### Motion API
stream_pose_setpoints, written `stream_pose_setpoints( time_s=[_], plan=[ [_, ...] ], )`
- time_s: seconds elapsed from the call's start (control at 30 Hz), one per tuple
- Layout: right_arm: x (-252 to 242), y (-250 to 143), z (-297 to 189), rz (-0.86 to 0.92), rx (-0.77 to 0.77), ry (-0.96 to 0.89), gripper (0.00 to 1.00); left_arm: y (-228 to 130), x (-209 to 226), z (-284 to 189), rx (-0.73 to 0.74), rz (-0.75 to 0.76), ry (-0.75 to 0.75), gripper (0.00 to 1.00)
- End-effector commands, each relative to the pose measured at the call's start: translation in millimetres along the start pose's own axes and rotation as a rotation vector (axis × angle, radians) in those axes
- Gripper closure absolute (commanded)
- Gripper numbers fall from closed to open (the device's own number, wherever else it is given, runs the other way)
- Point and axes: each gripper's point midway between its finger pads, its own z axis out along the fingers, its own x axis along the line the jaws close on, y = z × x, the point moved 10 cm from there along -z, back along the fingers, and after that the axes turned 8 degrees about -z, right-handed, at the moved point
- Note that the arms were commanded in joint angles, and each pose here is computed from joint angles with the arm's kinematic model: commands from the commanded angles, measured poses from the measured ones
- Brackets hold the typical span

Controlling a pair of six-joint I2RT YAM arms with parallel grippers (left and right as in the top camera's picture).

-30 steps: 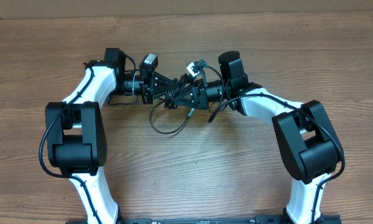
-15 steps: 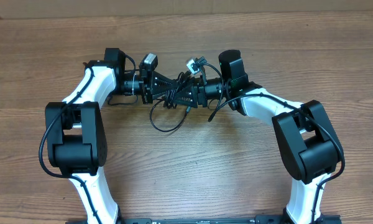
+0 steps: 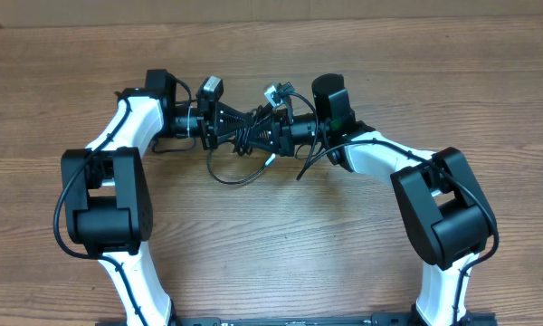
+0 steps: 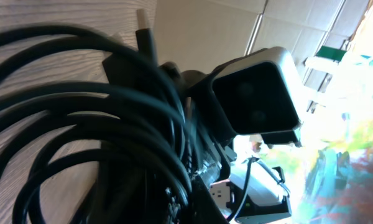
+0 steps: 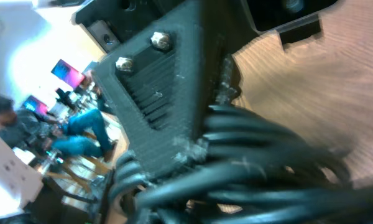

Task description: Untangle cables

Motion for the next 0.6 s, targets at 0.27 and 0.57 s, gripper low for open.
stream_pose_setpoints(
  time_s=[0.27,0.57],
  plan=[
    [-13,3,-28,0.305,-0.022,0.002,0.96,6,17,7,-0.050,0.040,0.192,0.96],
    [-27,-30,-60,0.644,0.045,-0.075,0.96,21,31,-11,-0.140,0.294,0.439,0.96]
  ],
)
